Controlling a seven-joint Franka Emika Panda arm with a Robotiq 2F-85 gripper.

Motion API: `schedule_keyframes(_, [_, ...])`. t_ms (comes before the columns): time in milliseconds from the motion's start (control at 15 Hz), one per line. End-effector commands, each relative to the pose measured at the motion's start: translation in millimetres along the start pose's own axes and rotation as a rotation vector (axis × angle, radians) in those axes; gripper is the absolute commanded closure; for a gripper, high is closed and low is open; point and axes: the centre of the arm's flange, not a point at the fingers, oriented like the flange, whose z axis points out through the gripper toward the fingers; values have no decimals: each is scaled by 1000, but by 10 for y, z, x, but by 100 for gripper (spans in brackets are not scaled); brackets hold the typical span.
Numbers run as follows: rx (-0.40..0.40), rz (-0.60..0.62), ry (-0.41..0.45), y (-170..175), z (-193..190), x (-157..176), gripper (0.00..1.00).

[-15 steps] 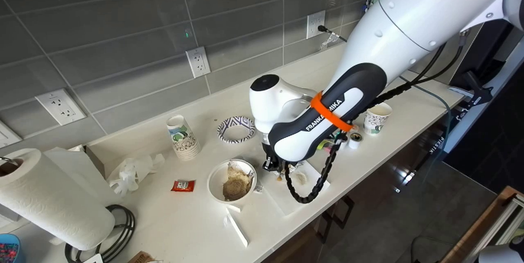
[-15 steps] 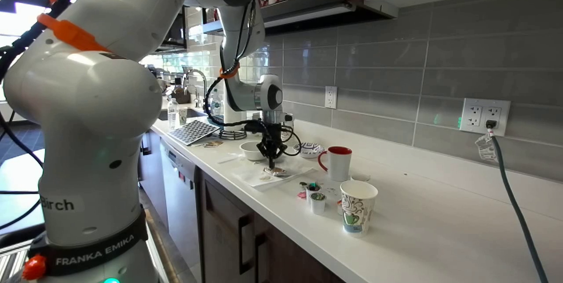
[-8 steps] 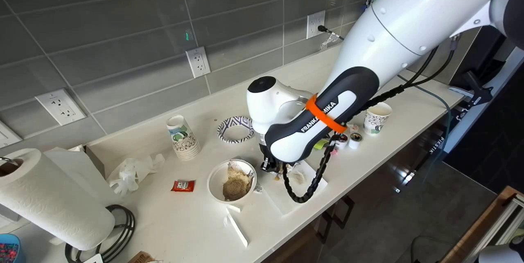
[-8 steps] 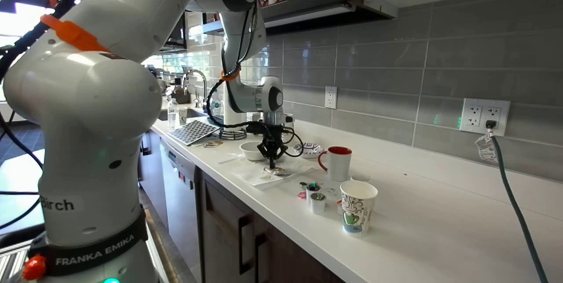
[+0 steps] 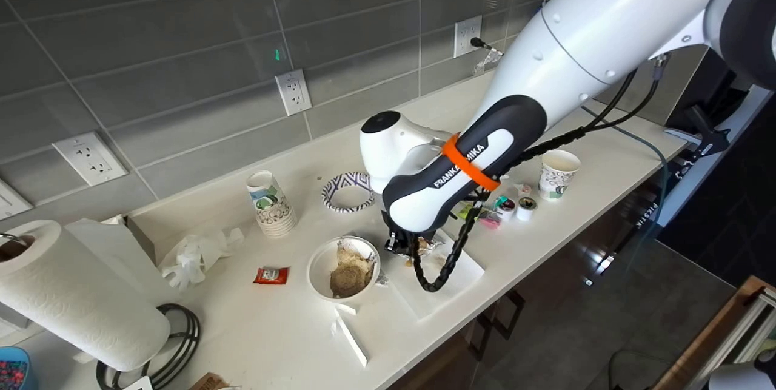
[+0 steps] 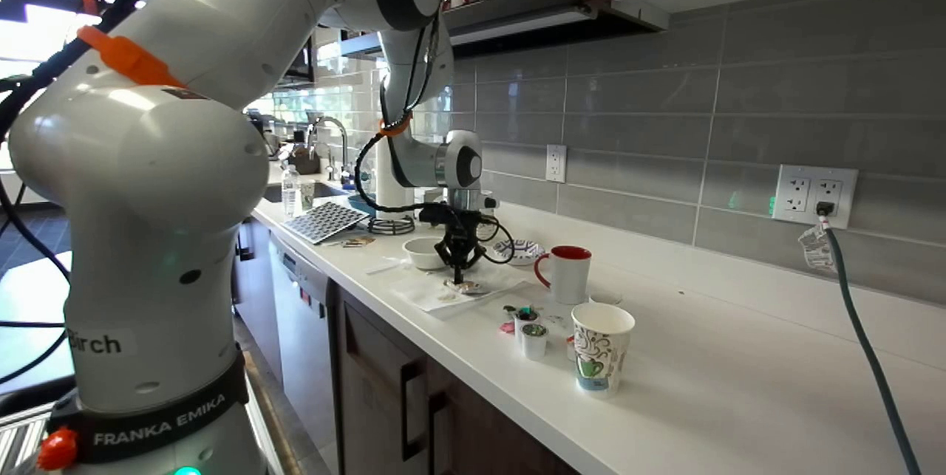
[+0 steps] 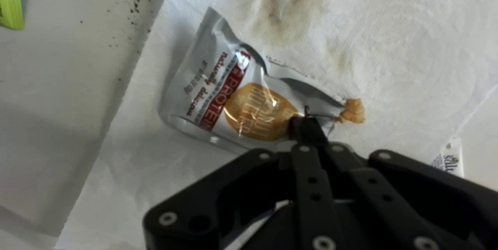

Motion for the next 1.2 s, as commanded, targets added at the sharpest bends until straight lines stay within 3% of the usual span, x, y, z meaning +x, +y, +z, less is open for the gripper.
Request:
schedule_keyframes(0, [37, 9, -60, 38, 410, 121, 100])
schedule_keyframes(333, [2, 26, -27, -16, 66, 109, 100])
schedule_keyframes(1133, [-130, 88, 22, -130, -276, -18, 100])
